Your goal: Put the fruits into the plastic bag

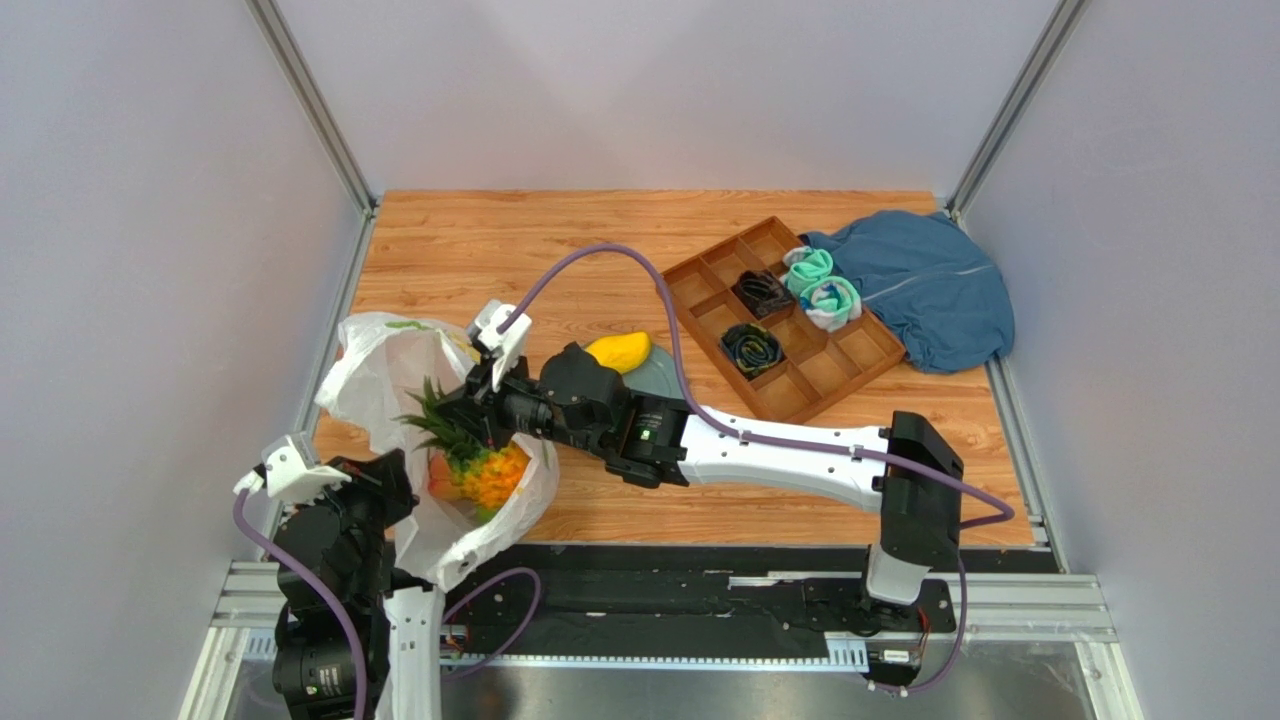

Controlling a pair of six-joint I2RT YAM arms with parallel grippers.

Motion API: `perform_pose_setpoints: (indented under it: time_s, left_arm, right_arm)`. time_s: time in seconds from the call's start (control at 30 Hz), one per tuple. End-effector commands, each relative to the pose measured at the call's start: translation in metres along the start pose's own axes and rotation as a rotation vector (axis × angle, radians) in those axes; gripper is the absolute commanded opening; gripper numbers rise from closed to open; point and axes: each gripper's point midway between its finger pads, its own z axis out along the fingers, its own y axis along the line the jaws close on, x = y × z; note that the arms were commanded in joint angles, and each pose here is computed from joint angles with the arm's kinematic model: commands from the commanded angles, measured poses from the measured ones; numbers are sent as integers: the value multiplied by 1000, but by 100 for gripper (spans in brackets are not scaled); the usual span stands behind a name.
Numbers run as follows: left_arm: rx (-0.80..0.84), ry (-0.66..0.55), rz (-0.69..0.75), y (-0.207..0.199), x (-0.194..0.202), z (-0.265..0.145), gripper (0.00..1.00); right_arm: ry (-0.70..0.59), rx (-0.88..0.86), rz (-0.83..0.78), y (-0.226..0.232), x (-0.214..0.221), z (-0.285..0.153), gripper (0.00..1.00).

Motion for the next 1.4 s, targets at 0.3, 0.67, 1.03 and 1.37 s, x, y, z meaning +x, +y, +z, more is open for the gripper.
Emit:
perform_pose_setpoints:
  time_s: [0.3,0.67,1.03,1.37]
  left_arm:
    - [22,-59,-9,-6,-13,-2,0]
    - [25,-61,-9,-6,-13,-3,0]
    - [19,-65,-14,-5,-13,-3,0]
    - [18,-58,-11,-5,-13,-2,0]
  right_arm:
    - [128,-65,-238,20,19,14,0]
    - [337,10,-200,-6,60,41,0]
    - [389,138,-164,-49,74,44,22]
    - [364,99,-152,-39,58,43,66]
